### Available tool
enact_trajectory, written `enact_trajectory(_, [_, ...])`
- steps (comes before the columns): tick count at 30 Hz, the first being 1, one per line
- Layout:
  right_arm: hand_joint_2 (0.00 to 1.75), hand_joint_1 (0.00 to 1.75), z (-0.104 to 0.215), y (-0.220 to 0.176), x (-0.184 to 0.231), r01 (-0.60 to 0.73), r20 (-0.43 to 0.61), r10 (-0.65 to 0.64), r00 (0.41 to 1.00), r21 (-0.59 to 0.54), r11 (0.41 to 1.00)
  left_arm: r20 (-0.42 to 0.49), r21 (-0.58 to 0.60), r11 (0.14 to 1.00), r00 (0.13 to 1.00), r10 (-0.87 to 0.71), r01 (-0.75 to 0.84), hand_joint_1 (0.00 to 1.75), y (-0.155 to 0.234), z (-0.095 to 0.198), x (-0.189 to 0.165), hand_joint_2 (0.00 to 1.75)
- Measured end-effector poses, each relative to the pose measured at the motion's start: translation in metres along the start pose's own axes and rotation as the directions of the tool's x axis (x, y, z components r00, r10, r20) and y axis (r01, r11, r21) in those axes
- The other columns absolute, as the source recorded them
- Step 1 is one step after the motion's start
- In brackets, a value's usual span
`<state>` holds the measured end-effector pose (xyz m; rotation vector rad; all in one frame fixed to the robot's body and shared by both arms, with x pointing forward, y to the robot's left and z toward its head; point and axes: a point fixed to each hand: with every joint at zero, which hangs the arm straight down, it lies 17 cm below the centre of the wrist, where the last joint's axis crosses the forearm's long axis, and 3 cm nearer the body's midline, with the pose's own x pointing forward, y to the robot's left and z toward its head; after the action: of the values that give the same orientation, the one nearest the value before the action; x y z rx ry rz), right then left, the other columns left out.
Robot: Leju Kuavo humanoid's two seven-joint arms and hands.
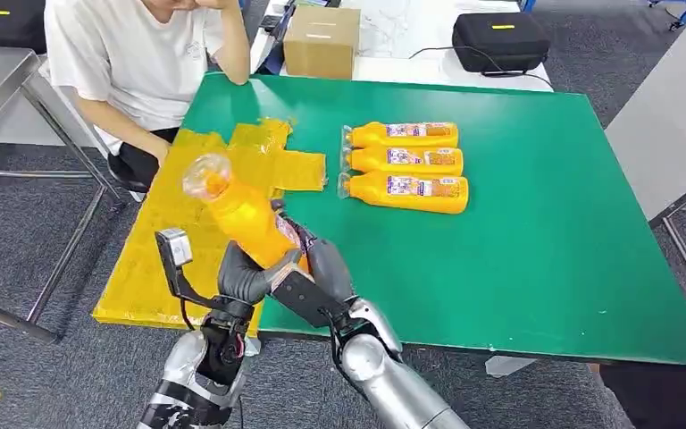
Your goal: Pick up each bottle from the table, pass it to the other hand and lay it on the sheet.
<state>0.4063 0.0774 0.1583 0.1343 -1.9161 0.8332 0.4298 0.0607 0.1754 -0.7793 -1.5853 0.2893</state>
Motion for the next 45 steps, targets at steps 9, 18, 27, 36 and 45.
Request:
enact_trajectory(9, [0.0, 0.0, 0.009, -0.007, 0.013, 0.045, 0.061, -0.04, 0.997, -0.081, 0.996, -0.01, -0.083, 0.993, 0.997, 0.082, -0.082, 1.75, -0.003, 0.004, 0.003, 1.75])
enact_trajectory(18, [0.0, 0.0, 0.036, -0.041, 0.039, 0.142, 0.176, -0.105, 0.979, -0.217, 0.966, 0.025, -0.128, 0.988, 0.995, 0.092, -0.088, 1.75, -0.006, -0.003, 0.018, 1.75])
enact_trajectory(27, [0.0, 0.0, 0.077, -0.129, 0.047, 0.211, 0.25, -0.083, 0.965, -0.542, 0.814, 0.065, -0.078, 0.997, 0.998, -0.014, 0.02, 1.75, 0.032, -0.001, 0.032, 1.75])
enact_trajectory(36, [0.0, 0.0, 0.107, -0.176, 0.029, 0.215, 0.219, -0.082, 0.972, -0.696, 0.685, 0.096, 0.042, 0.985, 0.98, -0.172, 0.169, 1.75, 0.077, 0.002, 0.045, 1.75])
enact_trajectory(45, [0.0, 0.0, 0.116, -0.179, 0.027, 0.207, 0.215, -0.071, 0.974, -0.718, 0.664, 0.082, 0.261, 0.538, 0.537, -0.839, 0.801, 1.75, 0.123, 0.008, 0.063, 1.75])
